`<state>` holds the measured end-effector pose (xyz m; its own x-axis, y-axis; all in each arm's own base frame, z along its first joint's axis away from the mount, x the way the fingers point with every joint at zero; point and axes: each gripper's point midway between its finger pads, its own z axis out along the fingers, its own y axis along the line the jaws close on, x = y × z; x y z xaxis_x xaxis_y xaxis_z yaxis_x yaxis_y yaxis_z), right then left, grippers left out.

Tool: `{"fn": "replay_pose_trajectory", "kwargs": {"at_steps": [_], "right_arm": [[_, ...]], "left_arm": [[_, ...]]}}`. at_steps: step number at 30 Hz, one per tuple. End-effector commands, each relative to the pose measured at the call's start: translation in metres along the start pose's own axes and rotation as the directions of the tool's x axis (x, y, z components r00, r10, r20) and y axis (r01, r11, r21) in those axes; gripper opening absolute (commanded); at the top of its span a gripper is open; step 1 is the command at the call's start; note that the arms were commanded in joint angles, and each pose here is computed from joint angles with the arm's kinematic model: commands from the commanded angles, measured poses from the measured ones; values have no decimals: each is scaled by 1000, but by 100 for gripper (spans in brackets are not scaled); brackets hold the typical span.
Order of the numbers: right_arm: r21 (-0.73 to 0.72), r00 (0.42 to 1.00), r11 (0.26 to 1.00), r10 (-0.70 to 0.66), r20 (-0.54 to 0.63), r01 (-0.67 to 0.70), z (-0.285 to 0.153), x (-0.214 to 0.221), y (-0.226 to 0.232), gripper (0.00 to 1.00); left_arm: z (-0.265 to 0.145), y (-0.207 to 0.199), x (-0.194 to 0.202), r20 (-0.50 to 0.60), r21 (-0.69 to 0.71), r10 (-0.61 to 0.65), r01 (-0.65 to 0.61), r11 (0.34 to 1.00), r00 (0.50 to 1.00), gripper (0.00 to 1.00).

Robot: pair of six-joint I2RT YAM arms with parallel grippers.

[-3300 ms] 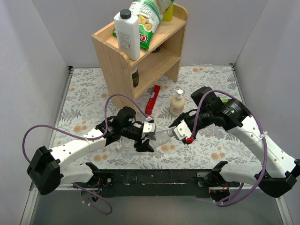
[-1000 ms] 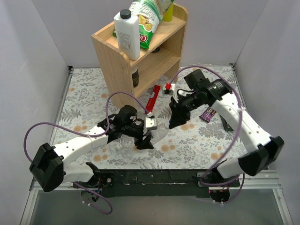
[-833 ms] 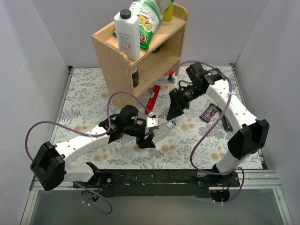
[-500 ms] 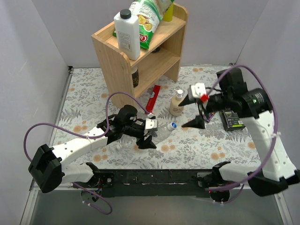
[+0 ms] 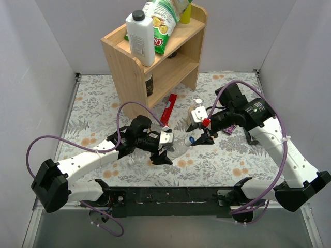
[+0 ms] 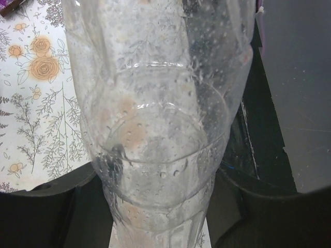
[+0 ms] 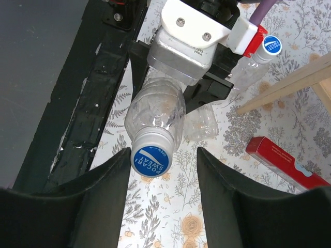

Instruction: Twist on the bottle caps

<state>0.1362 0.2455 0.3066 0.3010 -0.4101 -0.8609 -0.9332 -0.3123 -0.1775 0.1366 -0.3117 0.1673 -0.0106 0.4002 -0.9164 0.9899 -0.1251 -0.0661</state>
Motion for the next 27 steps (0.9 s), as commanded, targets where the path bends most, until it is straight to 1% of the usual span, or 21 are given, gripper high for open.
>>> {"fn": "replay_pose_trajectory", "kwargs": {"at_steps": [1, 2, 7, 8, 9, 10, 11, 13, 14, 16, 18, 19, 20, 21, 22, 23, 24, 25, 27], "right_arm": [[-7, 999, 1000, -24, 24, 24, 2, -6, 1, 57], [-10, 1000, 1000, -21, 23, 22, 3, -5, 1, 52], [-34, 1000, 999, 23, 3, -23, 6, 3, 5, 37], [-40, 999, 998, 47, -5, -47, 8, 7, 5, 31], [-39, 998, 997, 68, -11, -68, 10, 9, 5, 27], [-32, 993, 992, 120, -6, -120, 11, 8, 4, 23], [-27, 986, 986, 166, -8, -166, 13, 10, 1, 13], [-1, 959, 959, 284, 10, -284, 16, 8, -6, 4], [7, 917, 918, 396, 41, -397, 18, 3, -11, 1], [-45, 879, 883, 470, 84, -468, 20, -7, -6, 1], [-24, 879, 885, 465, 101, -465, 16, -14, -8, 1], [-7, 892, 896, 442, 94, -444, 14, -14, -9, 1], [9, 910, 912, 407, 82, -409, 11, -14, -10, 1], [26, 924, 925, 379, 47, -380, 7, -9, -8, 1], [40, 936, 935, 350, 35, -351, 1, -13, -9, 1], [41, 938, 937, 346, 16, -347, 0, -11, -9, 1], [43, 935, 935, 353, -32, -352, -3, -4, -4, 1], [55, 942, 942, 334, -45, -331, -9, -8, -4, 1], [83, 936, 942, 333, -116, -325, -16, 2, -4, 1]], "left_arm": [[-4, -1, -23, 52, 4, 69, -69, 998, 996, 0], [-5, -1, -24, 54, 5, 70, -70, 998, 996, 0], [-5, 0, -25, 56, -6, 74, -74, 997, 996, 0], [-5, 2, -25, 59, -11, 79, -79, 997, 995, 0], [-5, 1, -26, 61, -12, 76, -75, 997, 995, 0], [-4, 4, -25, 59, -25, 69, -68, 997, 996, 0], [-4, 8, -28, 68, -42, 70, -67, 997, 995, 0], [-3, 13, -30, 78, -68, 30, -24, 997, 997, 0], [-3, 16, -34, 88, -85, 32, -25, 996, 996, 0], [-3, 16, -36, 94, -86, 27, -19, 996, 995, 0], [-3, 18, -33, 86, -97, 19, -11, 995, 996, 0], [-3, 18, -34, 87, -99, 20, -12, 995, 996, 0], [-4, 16, -32, 81, -95, 16, -9, 995, 997, 7], [-4, 16, -31, 77, -95, 13, -6, 995, 997, 22], [-5, 15, -29, 71, -98, 9, -2, 995, 997, 43], [-5, 16, -28, 69, -106, -2, 9, 994, 998, 74], [-7, 18, -27, 65, -128, -5, 13, 992, 998, 98], [-8, 20, -26, 61, -141, -7, 16, 990, 998, 98], [-10, 24, -24, 49, -173, -15, 23, 985, 999, 98]]}}
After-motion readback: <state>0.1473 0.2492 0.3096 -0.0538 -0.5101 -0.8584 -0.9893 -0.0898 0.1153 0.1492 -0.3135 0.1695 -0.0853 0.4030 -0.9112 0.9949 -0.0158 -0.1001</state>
